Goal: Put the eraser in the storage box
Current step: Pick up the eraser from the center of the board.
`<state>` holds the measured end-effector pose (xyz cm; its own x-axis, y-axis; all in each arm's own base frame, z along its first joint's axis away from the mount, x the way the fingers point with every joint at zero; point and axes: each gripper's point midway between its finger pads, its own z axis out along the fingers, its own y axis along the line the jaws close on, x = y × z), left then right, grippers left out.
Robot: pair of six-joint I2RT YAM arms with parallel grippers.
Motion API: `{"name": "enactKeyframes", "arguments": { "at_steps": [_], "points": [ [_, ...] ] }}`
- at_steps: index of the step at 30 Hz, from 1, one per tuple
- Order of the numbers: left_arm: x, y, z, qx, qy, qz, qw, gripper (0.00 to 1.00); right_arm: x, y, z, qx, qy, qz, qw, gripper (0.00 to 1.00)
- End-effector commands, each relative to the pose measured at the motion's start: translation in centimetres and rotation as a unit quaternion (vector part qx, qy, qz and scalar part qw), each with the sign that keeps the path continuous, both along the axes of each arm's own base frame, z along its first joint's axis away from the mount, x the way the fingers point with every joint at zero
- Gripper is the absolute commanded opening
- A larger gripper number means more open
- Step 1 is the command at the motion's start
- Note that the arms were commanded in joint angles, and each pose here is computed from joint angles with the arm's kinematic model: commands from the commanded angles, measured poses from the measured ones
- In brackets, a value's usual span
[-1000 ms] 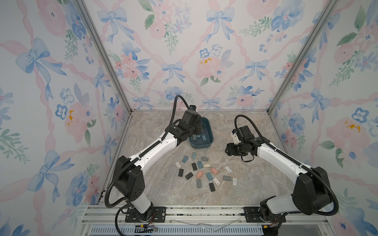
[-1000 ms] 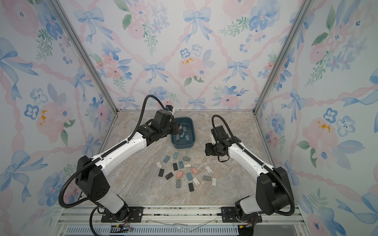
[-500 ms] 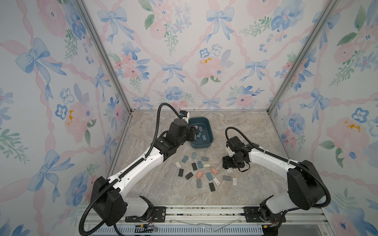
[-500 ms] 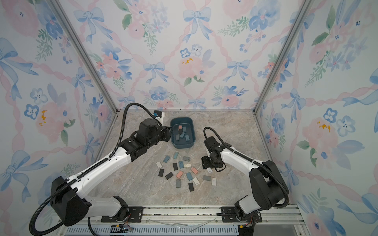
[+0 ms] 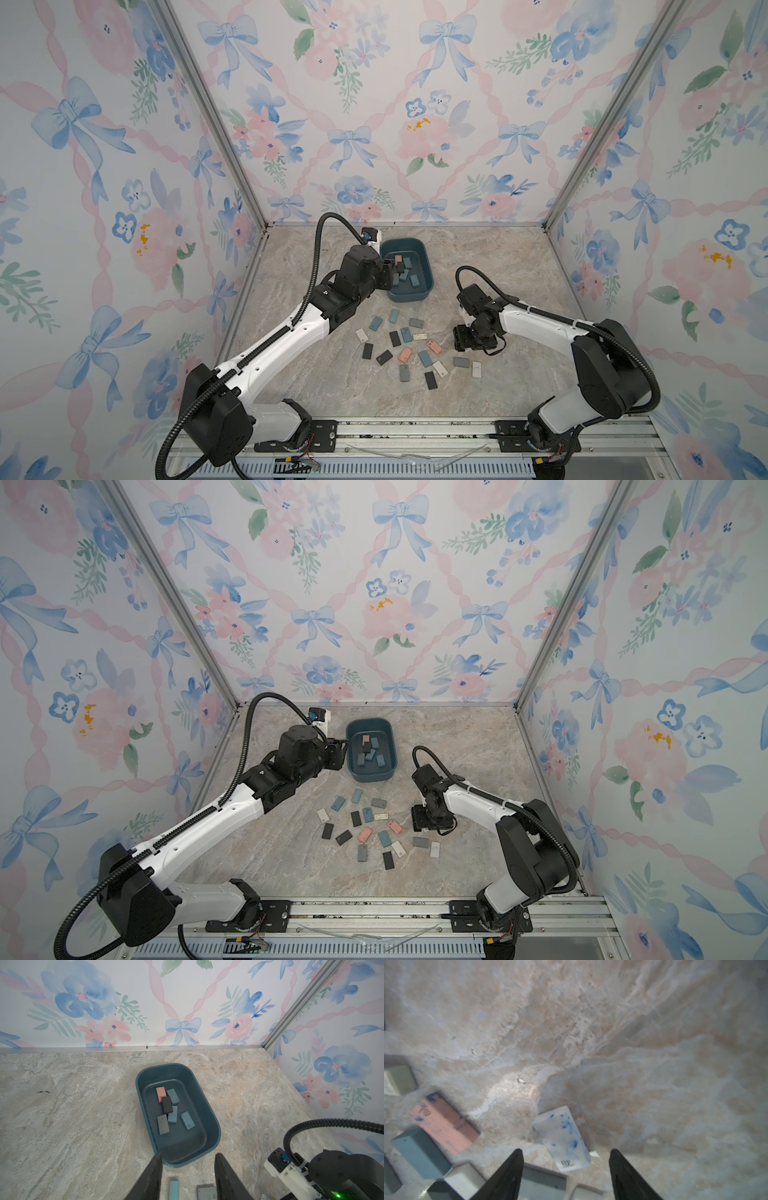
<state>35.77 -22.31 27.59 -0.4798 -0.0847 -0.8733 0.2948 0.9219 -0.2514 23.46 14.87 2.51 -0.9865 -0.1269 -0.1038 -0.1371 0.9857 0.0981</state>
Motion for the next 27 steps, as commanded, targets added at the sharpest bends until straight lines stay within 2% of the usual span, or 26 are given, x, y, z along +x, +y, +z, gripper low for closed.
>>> {"name": "enactKeyframes", "arguments": {
  "at_steps": [1, 18, 27],
  "points": [
    [-0.1, 0.2, 0.7, -0.004, -0.012, 0.003, 1.000, 0.44, -0.2, -0.2, -0.6, -0.013, 0.000, -0.007, 1.000, 0.64],
    [0.0, 0.3, 0.5, -0.003, -0.017, 0.008, 1.000, 0.44, -0.4, 0.2, -1.7, -0.019, 0.010, -0.010, 1.000, 0.52],
    [0.0, 0.5, 0.6, -0.002, -0.019, 0.010, 1.000, 0.44, -0.4, 0.4, -1.8, -0.019, 0.011, -0.011, 1.000, 0.40]
  ]
}}
